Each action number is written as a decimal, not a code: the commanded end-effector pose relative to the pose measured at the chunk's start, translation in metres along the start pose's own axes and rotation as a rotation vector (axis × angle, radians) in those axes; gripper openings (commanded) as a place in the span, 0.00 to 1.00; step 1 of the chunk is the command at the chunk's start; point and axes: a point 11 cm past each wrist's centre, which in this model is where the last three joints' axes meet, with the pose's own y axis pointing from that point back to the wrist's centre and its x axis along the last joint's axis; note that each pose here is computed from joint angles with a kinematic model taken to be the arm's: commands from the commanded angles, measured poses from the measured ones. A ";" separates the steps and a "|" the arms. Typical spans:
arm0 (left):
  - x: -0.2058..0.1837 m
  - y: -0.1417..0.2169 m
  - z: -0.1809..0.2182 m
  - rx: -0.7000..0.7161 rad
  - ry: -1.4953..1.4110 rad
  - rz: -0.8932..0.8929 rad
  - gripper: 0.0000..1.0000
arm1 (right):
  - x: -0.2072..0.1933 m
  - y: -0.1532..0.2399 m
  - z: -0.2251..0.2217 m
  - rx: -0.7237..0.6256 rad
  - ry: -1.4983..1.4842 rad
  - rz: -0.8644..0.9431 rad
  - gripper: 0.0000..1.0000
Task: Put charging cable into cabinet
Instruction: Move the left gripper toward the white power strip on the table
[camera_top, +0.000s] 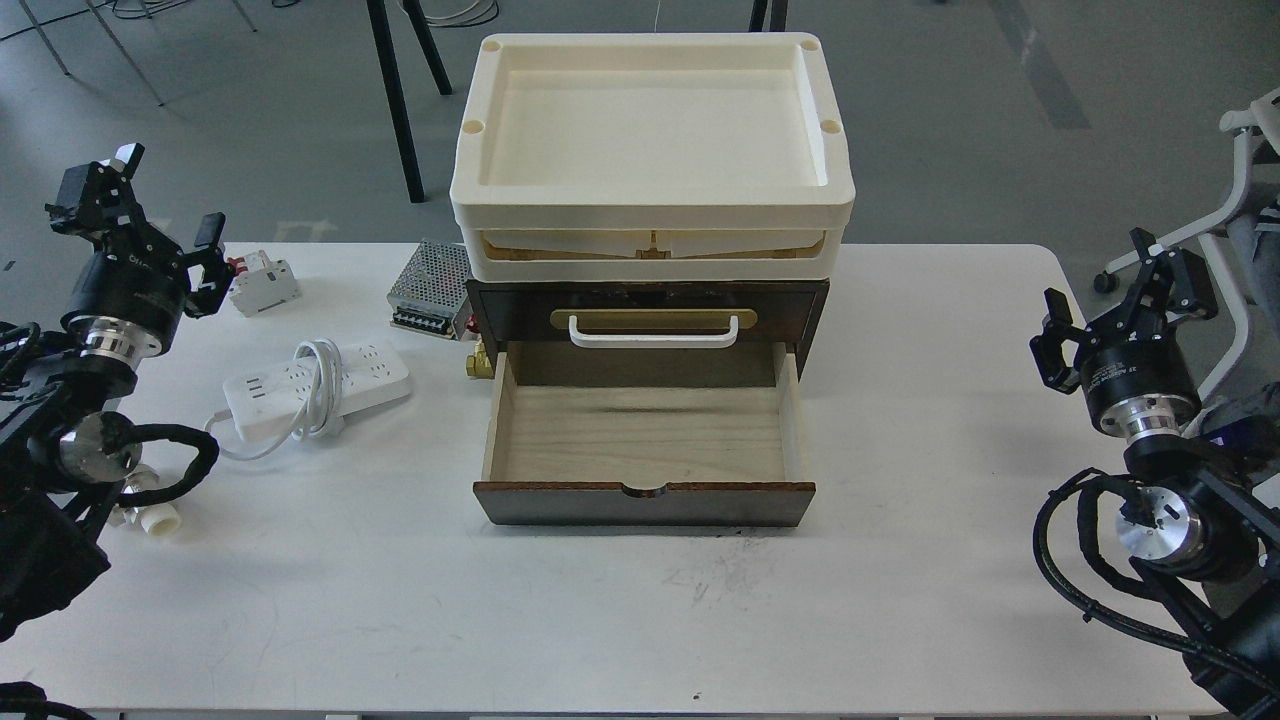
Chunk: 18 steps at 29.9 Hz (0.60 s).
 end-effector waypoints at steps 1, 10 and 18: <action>0.002 -0.001 0.003 0.001 -0.022 0.006 1.00 | 0.000 0.000 0.000 -0.001 0.001 -0.001 0.97; -0.001 0.000 0.006 0.001 0.000 -0.054 1.00 | 0.000 0.000 0.000 0.000 0.000 0.000 0.97; 0.007 0.005 0.023 0.045 -0.127 -0.137 0.93 | 0.000 0.000 0.000 0.000 -0.001 0.000 0.97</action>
